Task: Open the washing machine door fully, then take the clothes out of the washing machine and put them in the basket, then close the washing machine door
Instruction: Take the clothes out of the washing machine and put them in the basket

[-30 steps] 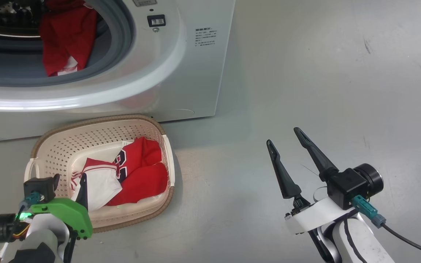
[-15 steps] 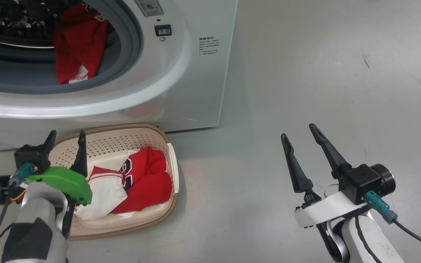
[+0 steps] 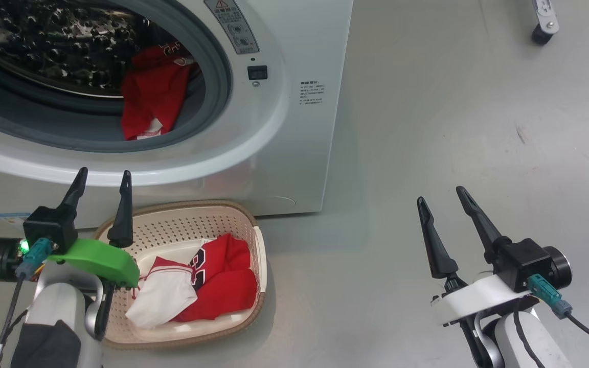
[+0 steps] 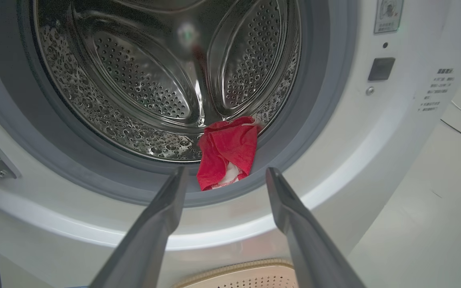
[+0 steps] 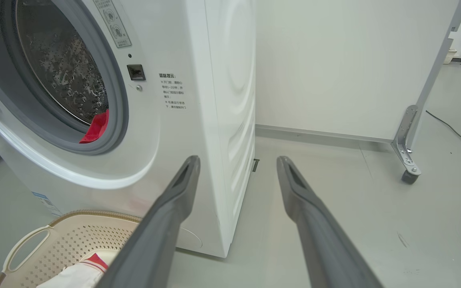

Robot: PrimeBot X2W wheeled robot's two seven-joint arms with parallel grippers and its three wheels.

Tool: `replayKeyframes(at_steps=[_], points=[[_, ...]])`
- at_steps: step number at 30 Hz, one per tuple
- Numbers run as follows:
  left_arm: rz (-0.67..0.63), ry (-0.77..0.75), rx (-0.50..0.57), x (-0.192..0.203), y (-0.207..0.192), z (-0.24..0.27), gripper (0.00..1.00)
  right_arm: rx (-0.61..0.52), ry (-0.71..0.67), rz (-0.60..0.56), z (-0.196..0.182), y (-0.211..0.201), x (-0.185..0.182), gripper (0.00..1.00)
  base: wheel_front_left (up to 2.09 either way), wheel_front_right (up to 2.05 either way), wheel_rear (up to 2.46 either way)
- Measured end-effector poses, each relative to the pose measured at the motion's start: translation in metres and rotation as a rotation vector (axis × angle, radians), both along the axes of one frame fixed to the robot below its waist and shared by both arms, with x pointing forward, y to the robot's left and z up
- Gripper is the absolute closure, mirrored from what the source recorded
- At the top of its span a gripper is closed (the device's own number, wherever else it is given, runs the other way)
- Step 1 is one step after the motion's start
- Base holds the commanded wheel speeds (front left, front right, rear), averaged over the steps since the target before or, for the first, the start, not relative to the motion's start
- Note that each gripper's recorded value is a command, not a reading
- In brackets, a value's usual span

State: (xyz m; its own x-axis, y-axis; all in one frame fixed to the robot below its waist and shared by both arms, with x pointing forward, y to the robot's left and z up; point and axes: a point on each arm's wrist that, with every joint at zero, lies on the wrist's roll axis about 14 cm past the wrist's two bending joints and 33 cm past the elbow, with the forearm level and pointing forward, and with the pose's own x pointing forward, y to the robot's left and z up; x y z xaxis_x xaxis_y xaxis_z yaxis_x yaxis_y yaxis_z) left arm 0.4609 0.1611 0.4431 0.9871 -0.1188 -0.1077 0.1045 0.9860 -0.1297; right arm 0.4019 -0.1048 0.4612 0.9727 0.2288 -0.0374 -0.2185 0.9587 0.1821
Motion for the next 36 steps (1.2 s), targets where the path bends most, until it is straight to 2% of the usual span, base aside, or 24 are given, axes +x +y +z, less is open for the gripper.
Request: replayKeyframes(at_steps=[7,20,36], points=[[0.023,-0.066,0.002,-0.027,0.008,0.025,0.00,0.005,-0.020,-0.006,0.010,-0.002,-0.013,0.00,0.00,0.00,0.00],[0.066,-0.099,0.002,-0.079,0.020,0.036,0.00,0.026,-0.048,-0.014,0.024,-0.004,-0.038,0.00,0.00,0.00,0.00],[0.056,-0.126,0.004,-0.092,0.014,0.043,0.00,0.042,-0.056,-0.040,0.027,-0.011,-0.042,0.00,0.00,0.00,0.00]])
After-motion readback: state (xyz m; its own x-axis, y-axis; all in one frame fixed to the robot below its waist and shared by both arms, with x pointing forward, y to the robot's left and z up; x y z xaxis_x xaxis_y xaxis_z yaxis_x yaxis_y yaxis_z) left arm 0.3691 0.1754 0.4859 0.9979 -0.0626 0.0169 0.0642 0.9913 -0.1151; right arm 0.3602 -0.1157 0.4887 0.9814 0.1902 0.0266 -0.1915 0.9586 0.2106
